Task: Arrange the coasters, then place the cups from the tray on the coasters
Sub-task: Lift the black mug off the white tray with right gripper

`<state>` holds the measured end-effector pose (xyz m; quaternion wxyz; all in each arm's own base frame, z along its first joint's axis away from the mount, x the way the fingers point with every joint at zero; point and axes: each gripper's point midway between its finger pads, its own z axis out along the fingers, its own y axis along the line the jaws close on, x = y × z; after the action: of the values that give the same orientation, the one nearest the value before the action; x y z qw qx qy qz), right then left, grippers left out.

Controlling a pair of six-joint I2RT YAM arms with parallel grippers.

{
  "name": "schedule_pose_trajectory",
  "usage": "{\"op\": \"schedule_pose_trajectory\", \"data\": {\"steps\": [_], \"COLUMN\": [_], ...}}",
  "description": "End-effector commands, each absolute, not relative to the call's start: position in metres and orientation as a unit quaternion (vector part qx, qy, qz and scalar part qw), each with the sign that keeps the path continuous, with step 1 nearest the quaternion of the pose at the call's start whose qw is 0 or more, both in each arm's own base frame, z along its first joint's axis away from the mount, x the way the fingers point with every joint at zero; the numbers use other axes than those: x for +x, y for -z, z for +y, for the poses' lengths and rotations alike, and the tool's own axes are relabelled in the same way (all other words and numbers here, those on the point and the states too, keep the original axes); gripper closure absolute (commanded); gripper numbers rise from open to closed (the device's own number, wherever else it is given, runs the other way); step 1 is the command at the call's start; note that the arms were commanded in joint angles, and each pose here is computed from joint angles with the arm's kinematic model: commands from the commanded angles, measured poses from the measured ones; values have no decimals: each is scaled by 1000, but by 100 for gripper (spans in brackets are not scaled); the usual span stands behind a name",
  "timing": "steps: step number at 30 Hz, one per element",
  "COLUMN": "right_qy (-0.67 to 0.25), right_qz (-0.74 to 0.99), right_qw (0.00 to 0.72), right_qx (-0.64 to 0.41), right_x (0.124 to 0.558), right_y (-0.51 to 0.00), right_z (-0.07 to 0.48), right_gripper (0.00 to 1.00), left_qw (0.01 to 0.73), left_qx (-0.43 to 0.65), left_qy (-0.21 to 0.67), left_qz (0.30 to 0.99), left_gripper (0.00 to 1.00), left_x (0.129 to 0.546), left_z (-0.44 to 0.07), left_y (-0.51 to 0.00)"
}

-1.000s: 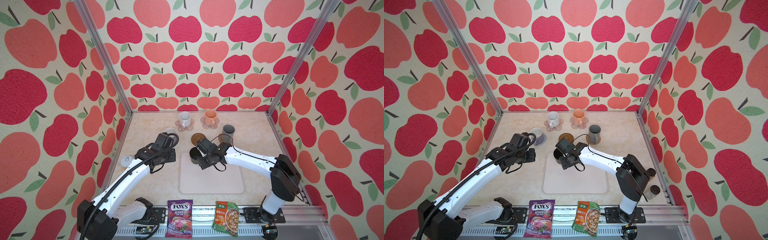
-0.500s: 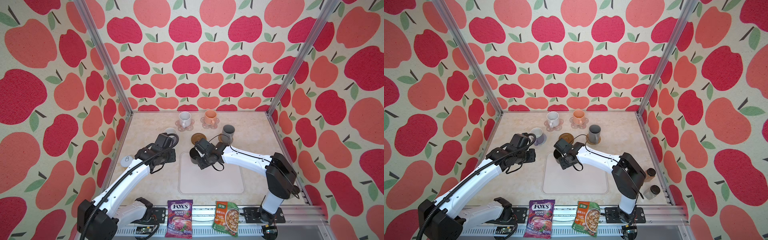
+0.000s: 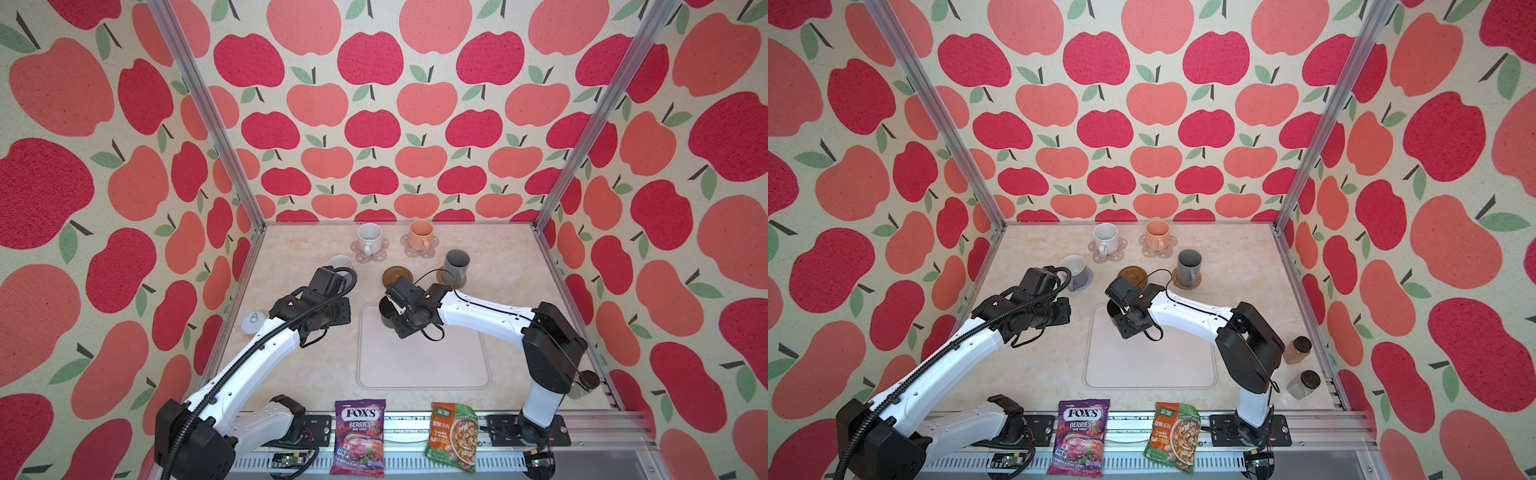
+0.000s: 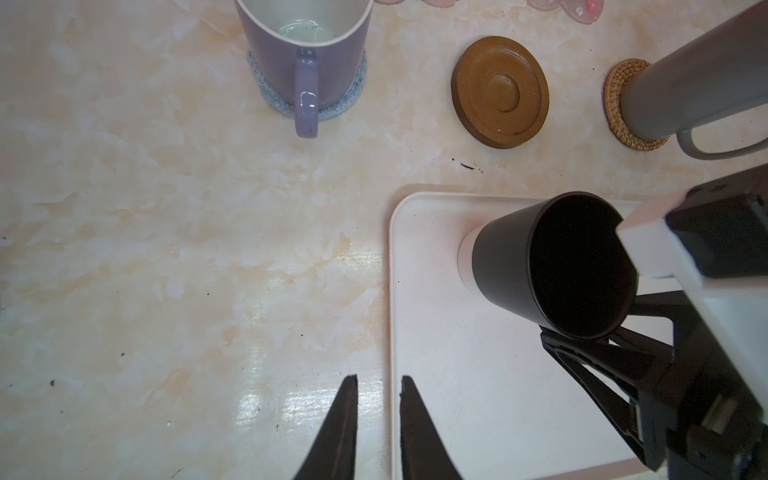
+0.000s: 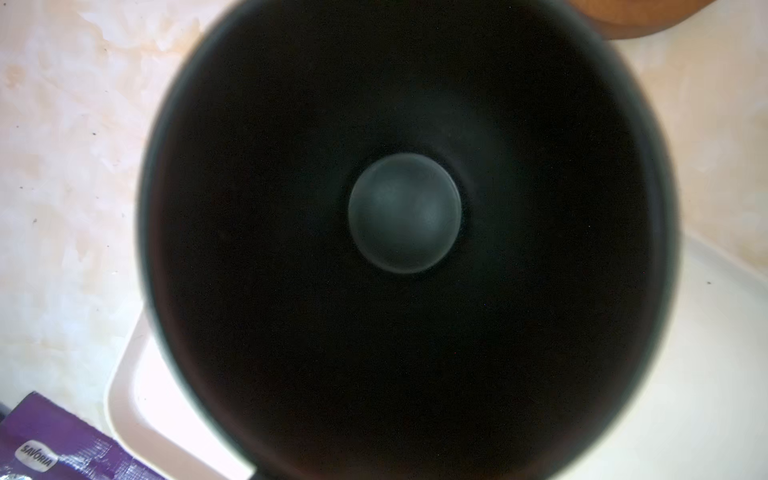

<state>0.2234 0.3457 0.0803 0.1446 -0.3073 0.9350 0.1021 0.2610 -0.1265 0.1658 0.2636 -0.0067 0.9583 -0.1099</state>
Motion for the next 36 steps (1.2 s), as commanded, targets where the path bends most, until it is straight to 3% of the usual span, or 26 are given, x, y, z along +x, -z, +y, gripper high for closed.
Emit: {"op": "schedule_pose_trajectory", "data": {"steps": [1, 11, 33, 36], "right_qy": [-104, -100, -67, -63], "right_qz": [932, 934, 935, 934], "right_qw": [144, 140, 174, 186], "right_qx": [-316, -315, -302, -300], "right_x": [223, 224, 234, 237], "right_y": [-84, -80, -90, -94], "right_z": [352, 352, 337, 333], "right_gripper": [59, 63, 99, 100], "left_qw": [260, 260, 263, 262], "left_qx": [-11, -13, -12, -12], "left_qy": [108, 104, 108, 107], "left_qz": [959, 960, 959, 959], "left_gripper": [78, 78, 78, 78], "left_x": [260, 262, 264, 263], "left_z": [-124, -122, -124, -123], "left_y": [-161, -160, -165, -164]}}
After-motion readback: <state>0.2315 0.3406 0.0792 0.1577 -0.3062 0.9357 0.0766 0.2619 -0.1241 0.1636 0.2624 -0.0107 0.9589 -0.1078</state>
